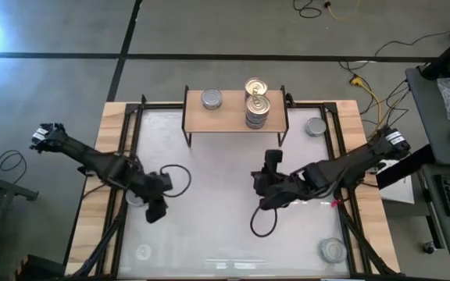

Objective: Stack canned seafood by type on shelf
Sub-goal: Put the green tuna can on the shelf

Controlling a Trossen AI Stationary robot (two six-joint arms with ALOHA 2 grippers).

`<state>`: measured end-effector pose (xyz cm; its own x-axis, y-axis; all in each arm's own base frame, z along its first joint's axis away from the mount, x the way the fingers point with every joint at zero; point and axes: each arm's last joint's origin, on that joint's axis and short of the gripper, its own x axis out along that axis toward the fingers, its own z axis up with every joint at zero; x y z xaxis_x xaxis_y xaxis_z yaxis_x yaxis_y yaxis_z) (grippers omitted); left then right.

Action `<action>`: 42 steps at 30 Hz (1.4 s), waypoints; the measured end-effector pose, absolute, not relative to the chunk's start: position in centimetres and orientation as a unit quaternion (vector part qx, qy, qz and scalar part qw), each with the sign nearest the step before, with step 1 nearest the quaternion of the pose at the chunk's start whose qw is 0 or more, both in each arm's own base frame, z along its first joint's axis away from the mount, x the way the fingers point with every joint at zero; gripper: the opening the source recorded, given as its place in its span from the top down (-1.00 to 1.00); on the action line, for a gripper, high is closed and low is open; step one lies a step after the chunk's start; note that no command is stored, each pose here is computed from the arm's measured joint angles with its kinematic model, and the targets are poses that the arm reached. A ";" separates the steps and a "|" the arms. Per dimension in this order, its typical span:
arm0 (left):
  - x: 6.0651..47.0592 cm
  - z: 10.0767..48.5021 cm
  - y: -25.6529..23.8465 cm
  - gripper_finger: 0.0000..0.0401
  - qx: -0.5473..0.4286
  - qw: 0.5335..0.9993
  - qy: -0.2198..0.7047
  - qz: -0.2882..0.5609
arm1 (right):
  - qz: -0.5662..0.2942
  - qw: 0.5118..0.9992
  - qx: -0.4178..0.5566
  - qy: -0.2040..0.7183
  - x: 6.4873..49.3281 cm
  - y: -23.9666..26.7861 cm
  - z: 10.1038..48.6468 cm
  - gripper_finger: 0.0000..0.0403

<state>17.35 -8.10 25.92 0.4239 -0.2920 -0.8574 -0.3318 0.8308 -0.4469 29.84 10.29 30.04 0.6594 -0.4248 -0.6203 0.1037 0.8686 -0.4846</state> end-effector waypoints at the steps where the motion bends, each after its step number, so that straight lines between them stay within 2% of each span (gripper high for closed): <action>1: 16.7 25.1 -8.0 1.00 -0.312 0.771 0.554 0.044 | -0.147 0.889 -0.205 0.381 29.8 10.6 29.4 0.94; 5: 14.3 22.2 -7.0 1.00 -0.328 0.693 0.621 0.163 | -0.131 0.907 -0.190 0.352 29.8 12.1 27.2 0.94; 9: 12.9 20.3 -6.1 1.00 -0.311 0.642 0.659 0.238 | -0.116 0.923 -0.170 0.325 29.8 13.7 25.3 0.94; 11: 13.3 20.1 -6.3 1.00 -0.316 0.649 0.652 0.233 | -0.110 0.931 -0.155 0.312 29.8 14.4 24.9 0.94; 16: 13.8 18.9 -6.5 1.00 -0.292 0.625 0.677 0.257 | -0.101 0.941 -0.127 0.296 29.5 15.6 24.1 0.94; 26: 15.8 16.1 -6.8 1.00 -0.264 0.548 0.721 0.331 | -0.099 0.948 -0.102 0.284 29.6 16.4 24.3 0.94; 28: 16.3 16.1 -7.0 1.00 -0.252 0.552 0.721 0.335 | -0.099 0.948 -0.102 0.284 29.7 16.5 24.3 0.94; 30: 17.3 16.4 -7.3 1.00 -0.230 0.577 0.714 0.325 | -0.100 0.948 -0.102 0.283 29.8 16.4 24.4 0.94; 34: 21.1 18.3 -8.9 1.00 -0.182 0.697 0.646 0.253 | -0.101 0.947 -0.110 0.284 30.2 16.3 24.4 0.94; 37: 23.3 20.1 -10.7 1.00 -0.138 0.759 0.612 0.175 | -0.107 0.944 -0.116 0.288 30.5 15.8 24.2 0.94; 39: 24.0 21.2 -11.7 1.00 -0.124 0.776 0.600 0.148 | -0.114 0.942 -0.118 0.292 30.8 15.4 24.0 0.94; 42: 24.0 21.7 -12.9 1.00 -0.118 0.778 0.602 0.138 | -0.125 0.936 -0.126 0.305 31.2 14.6 23.2 0.94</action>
<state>24.02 -12.87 21.74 0.2377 0.0731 -0.9686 -0.3575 0.9337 -0.0173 31.16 14.64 23.17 0.7825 -0.3105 -0.5397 0.1561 0.9369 -0.3127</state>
